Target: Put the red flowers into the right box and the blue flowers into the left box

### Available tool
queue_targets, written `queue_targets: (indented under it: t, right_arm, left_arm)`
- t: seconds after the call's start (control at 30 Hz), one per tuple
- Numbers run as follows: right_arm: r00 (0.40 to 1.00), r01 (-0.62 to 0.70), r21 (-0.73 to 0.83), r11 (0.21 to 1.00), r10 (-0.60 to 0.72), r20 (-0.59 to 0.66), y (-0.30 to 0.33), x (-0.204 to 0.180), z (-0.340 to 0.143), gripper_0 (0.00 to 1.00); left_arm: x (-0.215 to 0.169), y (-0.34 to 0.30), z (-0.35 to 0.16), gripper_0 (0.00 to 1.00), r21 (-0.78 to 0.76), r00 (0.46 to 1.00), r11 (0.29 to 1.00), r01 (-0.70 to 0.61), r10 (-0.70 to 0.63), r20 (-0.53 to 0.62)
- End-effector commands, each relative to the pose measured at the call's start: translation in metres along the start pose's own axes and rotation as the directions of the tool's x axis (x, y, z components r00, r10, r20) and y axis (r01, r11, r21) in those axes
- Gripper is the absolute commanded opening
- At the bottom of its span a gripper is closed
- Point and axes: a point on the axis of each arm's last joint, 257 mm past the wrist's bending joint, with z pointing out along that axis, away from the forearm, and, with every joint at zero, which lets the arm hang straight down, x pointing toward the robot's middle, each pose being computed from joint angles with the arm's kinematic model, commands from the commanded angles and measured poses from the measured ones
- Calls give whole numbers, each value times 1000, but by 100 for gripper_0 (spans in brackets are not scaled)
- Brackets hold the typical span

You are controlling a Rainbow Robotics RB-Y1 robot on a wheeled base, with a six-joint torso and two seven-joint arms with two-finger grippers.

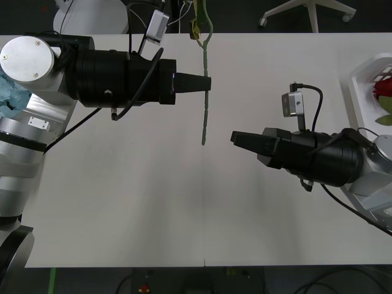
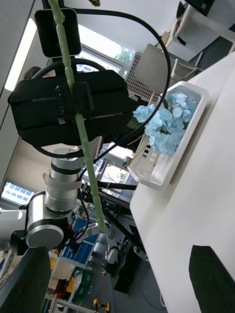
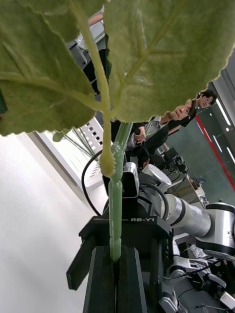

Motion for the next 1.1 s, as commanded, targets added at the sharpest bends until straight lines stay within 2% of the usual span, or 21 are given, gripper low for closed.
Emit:
queue_targets:
  t: [0.03, 1.1]
  right_arm:
    - [998, -45, -58, 997, 47, 31, 26, 3, 28, 81]
    - [981, -84, -68, 994, 94, 167, 45, -23, 106, 81]
  left_arm:
    - [0, -8, -4, 0, -1, 997, 997, -79, 79, -9]
    - [0, -8, -4, 0, -1, 997, 997, -79, 79, -9]
